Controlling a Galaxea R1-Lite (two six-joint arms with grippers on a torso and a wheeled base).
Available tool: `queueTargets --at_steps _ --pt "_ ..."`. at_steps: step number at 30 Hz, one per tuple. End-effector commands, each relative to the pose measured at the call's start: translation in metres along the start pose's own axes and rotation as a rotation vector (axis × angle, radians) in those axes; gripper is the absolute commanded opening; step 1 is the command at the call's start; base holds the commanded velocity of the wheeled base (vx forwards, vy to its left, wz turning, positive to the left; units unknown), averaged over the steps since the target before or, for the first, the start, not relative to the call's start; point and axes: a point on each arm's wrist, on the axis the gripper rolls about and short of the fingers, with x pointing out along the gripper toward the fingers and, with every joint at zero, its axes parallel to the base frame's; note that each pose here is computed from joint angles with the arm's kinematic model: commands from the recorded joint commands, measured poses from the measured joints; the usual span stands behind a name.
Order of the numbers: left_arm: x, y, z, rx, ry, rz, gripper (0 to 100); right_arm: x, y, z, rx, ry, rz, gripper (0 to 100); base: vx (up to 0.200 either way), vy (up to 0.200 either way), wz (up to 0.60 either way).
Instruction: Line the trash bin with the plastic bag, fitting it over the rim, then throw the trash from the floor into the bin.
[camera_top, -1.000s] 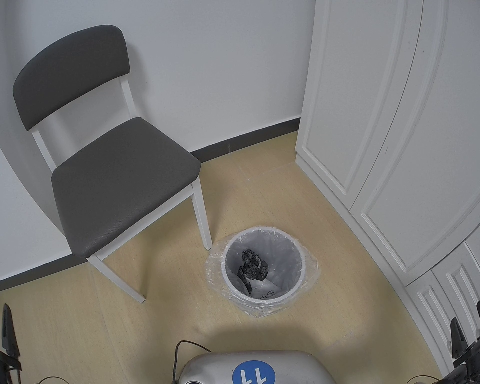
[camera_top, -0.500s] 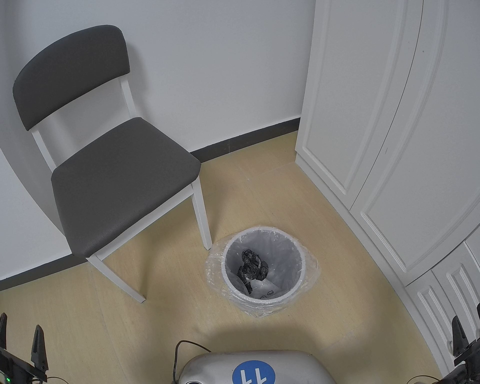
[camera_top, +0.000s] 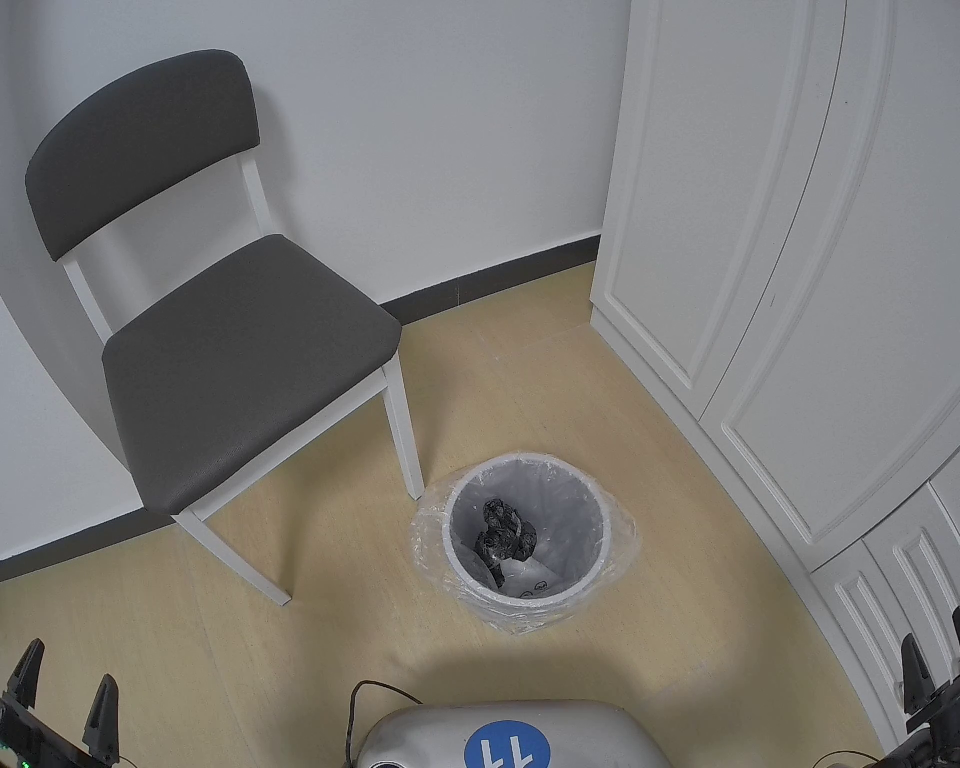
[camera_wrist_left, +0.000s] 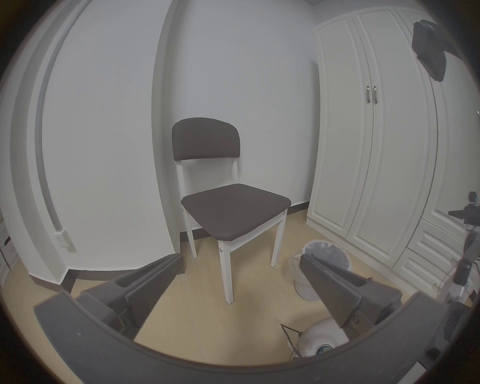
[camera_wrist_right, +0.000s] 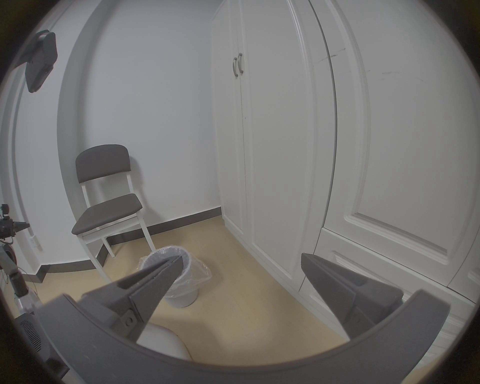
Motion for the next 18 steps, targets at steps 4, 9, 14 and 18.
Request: queueTargets --at_steps 4,9,14,18 --pt "0.0002 0.0002 -0.0051 0.0 0.003 -0.002 100 -0.0001 0.0008 -0.009 -0.057 0.045 0.056 100 0.0 0.0 0.0" --pt "0.0002 0.0002 -0.0051 0.0 0.003 0.0 100 0.0 0.001 -0.0097 -0.06 0.05 0.073 100 0.0 0.0 0.0" --pt "0.0002 0.0003 -0.0051 -0.009 0.003 0.003 100 0.0 0.001 -0.0096 -0.036 0.049 0.068 100 0.0 0.0 0.0" --pt "0.0002 0.0003 -0.0051 0.006 0.003 0.003 100 0.0 0.001 -0.0096 -0.04 0.049 0.068 100 0.0 0.0 0.0"
